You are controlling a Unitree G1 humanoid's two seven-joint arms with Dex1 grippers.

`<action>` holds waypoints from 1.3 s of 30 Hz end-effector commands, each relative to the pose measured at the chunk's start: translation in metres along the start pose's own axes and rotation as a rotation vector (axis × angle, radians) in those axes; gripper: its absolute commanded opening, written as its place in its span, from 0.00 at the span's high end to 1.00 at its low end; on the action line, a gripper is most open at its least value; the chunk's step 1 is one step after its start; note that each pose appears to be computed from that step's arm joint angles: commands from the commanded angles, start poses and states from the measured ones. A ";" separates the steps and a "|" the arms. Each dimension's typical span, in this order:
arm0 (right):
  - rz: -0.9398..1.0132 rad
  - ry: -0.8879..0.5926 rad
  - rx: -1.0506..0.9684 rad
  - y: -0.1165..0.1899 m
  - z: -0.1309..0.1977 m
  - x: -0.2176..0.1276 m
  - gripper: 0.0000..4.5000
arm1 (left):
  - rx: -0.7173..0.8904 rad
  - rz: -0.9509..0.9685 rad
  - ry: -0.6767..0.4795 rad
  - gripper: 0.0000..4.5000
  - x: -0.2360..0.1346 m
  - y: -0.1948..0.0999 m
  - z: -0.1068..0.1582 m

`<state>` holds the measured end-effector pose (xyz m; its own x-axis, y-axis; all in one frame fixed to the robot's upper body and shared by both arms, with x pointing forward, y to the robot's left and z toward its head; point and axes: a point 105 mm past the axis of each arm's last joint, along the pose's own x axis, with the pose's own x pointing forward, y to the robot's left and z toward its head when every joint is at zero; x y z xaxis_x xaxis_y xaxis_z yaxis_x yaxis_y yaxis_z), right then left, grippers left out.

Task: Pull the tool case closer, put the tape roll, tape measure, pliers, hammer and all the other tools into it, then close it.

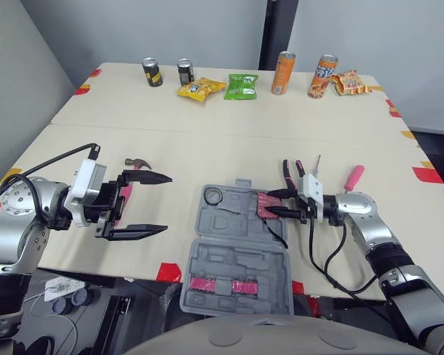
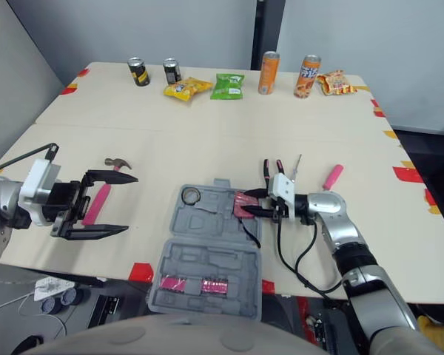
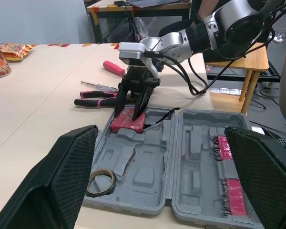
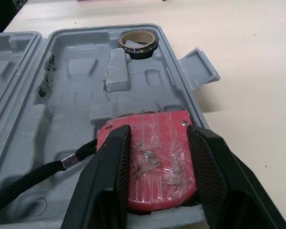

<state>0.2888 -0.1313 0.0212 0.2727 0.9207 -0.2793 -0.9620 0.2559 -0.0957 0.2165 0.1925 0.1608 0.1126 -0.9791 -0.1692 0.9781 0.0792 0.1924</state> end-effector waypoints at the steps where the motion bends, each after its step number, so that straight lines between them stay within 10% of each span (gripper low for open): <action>1: -0.038 0.068 0.035 0.003 -0.013 -0.010 0.57 | 0.027 0.056 0.017 0.00 -0.006 0.005 0.001; 15: -0.291 -0.210 -0.058 -0.003 0.074 -0.073 0.57 | -0.151 0.429 -0.141 0.00 -0.037 0.023 -0.007; 30: -0.910 -0.081 0.241 0.024 -0.012 -0.226 0.57 | -0.336 1.113 -0.034 0.00 -0.147 0.001 -0.091; 37: -1.072 -0.029 0.322 0.049 -0.044 -0.270 0.01 | -0.405 1.267 0.023 0.00 -0.177 -0.026 -0.122; 39: -1.102 -0.007 0.340 0.057 -0.051 -0.279 0.00 | -0.421 1.290 0.037 0.00 -0.183 -0.033 -0.128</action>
<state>0.1673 -0.3765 0.0388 0.9574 0.1934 -0.2144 -0.1961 0.9805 0.0092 0.1934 0.3819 0.0581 0.9712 -0.1994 -0.1301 0.1868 0.9770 -0.1033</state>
